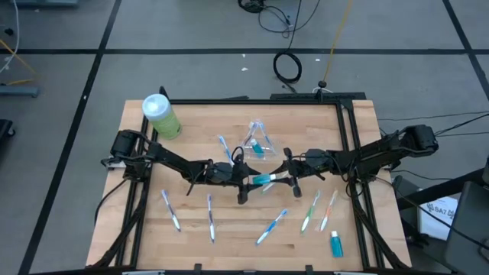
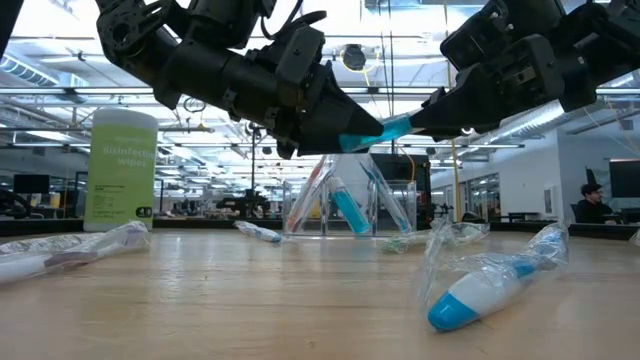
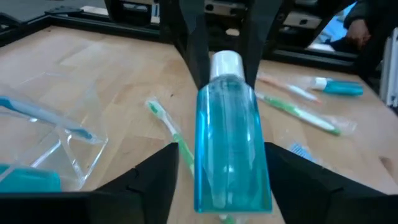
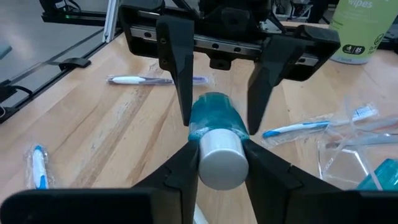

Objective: Pick & Place toothbrushing station
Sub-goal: Put the left small mouthwash bottle into the middle section of the transparent organizer

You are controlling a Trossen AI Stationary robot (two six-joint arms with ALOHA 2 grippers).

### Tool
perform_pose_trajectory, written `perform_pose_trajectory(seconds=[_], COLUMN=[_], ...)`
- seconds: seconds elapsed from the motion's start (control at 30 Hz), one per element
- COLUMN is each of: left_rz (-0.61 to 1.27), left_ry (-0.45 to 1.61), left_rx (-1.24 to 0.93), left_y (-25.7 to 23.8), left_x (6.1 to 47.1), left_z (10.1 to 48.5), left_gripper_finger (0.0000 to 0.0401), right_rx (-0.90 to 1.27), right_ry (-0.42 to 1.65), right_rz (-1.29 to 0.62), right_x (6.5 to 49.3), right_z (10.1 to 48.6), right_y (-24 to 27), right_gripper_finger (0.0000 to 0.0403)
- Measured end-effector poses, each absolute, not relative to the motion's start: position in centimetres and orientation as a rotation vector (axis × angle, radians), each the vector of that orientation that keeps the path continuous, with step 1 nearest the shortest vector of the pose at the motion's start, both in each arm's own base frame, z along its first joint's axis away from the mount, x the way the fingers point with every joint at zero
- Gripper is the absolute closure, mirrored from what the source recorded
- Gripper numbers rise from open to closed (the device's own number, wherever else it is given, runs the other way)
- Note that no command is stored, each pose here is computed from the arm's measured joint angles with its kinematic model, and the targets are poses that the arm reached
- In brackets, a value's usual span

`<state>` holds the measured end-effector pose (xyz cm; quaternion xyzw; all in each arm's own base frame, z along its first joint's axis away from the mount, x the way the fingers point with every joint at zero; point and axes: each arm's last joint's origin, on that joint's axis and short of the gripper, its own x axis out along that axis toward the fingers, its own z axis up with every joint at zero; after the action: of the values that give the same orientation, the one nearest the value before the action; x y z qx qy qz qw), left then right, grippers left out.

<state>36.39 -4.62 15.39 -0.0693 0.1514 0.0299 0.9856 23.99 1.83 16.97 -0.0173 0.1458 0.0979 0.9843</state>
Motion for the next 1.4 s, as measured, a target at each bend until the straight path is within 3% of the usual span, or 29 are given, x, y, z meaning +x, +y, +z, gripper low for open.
perform_pose_trajectory(seconds=[0.27,0.7,0.97,1.2,1.4], left_rz=[0.074,0.113,0.264,0.286,0.283], left_ry=[0.334,0.561,0.494,0.476,0.511], left_rx=[-0.096,-0.062,-0.068,-0.011,0.015], left_y=[-4.4,-3.2,-2.3,-2.1,-2.2], left_x=[35.8,28.4,23.8,23.2,23.7], left_z=[16.6,24.3,28.5,29.0,28.3], left_gripper_finger=[0.0116,0.0152,0.0155,0.0155,0.0155], right_rx=[0.002,-0.028,-0.161,-0.146,-0.143], right_ry=[0.314,0.339,0.558,0.668,0.856], right_rz=[0.196,0.138,0.029,-0.086,-0.113], right_x=[23.9,23.8,26.6,28.1,29.6], right_z=[16.9,18.2,24.2,29.2,27.7], right_y=[1.8,1.6,0.8,-1.8,-3.9], right_gripper_finger=[0.0302,0.0302,0.0301,0.0298,0.0299])
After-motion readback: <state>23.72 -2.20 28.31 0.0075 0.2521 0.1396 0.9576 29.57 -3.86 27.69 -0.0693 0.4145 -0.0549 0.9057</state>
